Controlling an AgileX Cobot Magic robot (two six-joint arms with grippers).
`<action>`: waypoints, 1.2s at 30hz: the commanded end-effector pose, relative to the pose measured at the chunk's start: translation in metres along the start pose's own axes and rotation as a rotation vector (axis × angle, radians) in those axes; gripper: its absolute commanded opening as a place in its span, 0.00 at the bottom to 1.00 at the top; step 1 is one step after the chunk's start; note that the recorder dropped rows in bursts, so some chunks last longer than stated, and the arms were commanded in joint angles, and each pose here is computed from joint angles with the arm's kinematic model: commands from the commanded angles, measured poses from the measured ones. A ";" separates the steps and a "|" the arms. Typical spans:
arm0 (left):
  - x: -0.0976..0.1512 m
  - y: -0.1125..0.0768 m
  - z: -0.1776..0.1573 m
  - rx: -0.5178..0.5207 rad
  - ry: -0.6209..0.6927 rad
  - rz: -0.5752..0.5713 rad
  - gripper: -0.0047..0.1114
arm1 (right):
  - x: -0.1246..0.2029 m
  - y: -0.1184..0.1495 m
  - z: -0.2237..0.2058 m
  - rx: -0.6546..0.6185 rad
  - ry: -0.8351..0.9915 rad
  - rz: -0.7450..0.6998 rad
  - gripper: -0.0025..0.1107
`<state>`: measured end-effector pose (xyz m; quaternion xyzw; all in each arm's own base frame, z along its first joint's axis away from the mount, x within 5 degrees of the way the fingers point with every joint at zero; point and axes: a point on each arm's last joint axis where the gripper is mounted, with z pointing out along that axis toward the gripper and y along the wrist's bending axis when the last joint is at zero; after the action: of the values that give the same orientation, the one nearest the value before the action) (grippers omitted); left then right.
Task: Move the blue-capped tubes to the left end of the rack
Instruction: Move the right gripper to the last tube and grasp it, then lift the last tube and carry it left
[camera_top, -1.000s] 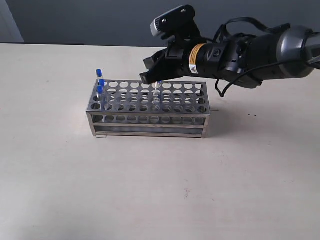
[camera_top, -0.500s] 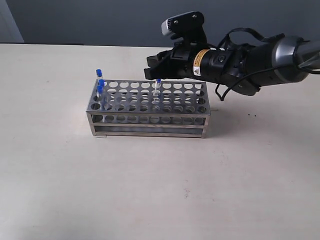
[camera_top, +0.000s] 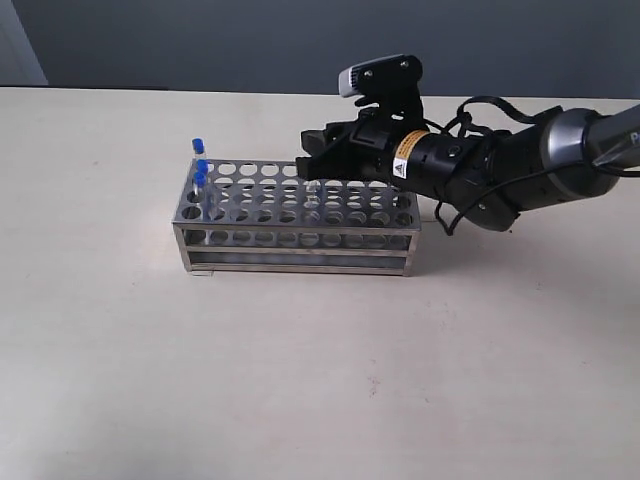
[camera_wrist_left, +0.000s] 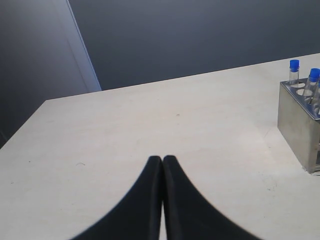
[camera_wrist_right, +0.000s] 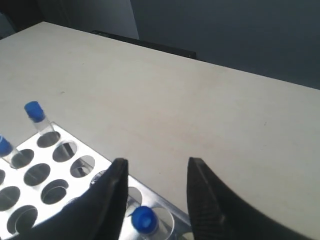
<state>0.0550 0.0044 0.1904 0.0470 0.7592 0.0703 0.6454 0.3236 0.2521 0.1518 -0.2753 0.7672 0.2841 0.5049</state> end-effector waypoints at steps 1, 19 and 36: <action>-0.002 0.000 0.000 0.008 -0.012 -0.006 0.04 | -0.001 -0.001 -0.001 -0.005 -0.025 -0.003 0.36; -0.002 0.000 0.000 0.008 -0.012 -0.006 0.04 | 0.036 -0.005 0.014 -0.013 0.044 0.011 0.31; -0.002 0.000 0.000 0.008 -0.012 -0.006 0.04 | -0.026 0.018 -0.005 -0.098 -0.124 -0.100 0.02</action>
<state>0.0550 0.0044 0.1904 0.0470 0.7592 0.0703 0.6454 0.3221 0.2556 0.1545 -0.2959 0.7449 0.2932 0.5212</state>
